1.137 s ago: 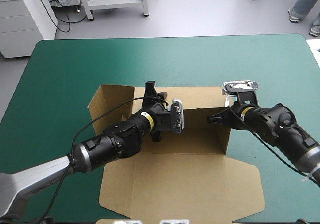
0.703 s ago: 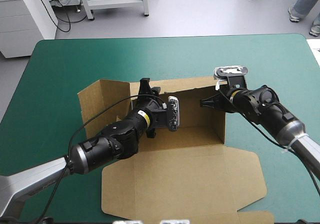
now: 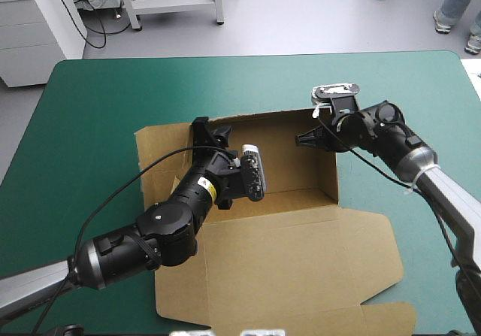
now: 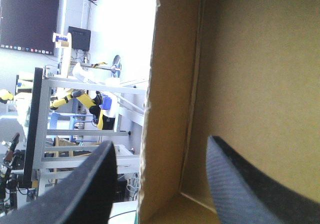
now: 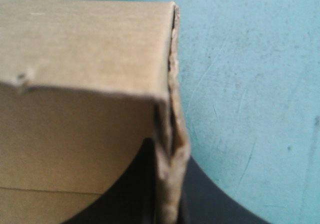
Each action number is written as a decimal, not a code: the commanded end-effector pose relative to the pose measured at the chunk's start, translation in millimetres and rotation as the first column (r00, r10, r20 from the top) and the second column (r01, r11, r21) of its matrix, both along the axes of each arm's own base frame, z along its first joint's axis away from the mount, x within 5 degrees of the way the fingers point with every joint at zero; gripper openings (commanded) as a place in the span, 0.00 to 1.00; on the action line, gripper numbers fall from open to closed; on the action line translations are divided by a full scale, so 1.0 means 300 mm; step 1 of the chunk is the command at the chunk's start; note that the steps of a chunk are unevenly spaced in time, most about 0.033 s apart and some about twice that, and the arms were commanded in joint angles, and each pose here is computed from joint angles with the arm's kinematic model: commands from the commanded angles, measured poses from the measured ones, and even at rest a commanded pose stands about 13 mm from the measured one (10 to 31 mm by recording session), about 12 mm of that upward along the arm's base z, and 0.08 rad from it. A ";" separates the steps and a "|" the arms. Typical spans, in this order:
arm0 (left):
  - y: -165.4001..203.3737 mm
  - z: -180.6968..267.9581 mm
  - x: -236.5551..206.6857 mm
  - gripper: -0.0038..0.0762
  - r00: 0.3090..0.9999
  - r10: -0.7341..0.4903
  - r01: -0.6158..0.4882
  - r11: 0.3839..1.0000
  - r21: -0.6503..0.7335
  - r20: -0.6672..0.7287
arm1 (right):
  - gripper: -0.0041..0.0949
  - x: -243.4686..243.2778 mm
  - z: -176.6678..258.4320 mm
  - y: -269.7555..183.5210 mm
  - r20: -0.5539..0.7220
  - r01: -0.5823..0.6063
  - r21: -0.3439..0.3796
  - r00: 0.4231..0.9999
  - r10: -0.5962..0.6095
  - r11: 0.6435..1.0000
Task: Fold the box
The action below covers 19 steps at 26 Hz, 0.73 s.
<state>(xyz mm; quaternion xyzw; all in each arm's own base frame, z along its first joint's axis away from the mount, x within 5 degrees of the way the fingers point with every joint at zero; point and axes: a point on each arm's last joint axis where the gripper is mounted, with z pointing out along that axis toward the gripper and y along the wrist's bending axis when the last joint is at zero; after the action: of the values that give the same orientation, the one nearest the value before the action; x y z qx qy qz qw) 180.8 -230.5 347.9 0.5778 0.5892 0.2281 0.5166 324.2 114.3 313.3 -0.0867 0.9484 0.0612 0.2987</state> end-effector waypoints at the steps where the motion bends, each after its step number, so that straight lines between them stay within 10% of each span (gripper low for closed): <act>1: 0.062 0.099 0.000 0.53 0.999 0.047 -0.046 0.992 -0.118 0.006 | 0.03 0.020 0.053 -0.045 -0.130 -0.003 -0.069 0.991 -0.006 0.998; 12: 0.145 0.212 -0.070 0.50 0.986 0.002 -0.050 0.958 -0.283 -0.167 | 0.03 0.255 -0.007 -0.011 -0.255 -0.066 -0.166 0.967 0.022 0.984; 19: 0.222 0.185 -0.057 0.13 0.946 0.108 -0.182 0.958 -0.223 -0.306 | 0.03 0.301 -0.117 0.015 -0.334 -0.084 -0.142 0.942 0.032 0.986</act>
<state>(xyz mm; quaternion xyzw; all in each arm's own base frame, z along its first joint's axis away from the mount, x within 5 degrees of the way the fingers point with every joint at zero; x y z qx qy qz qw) 162.4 -175.3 393.0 0.5093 0.7060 0.1197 0.4773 422.0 123.6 266.2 -0.1079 0.9835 0.0205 0.1437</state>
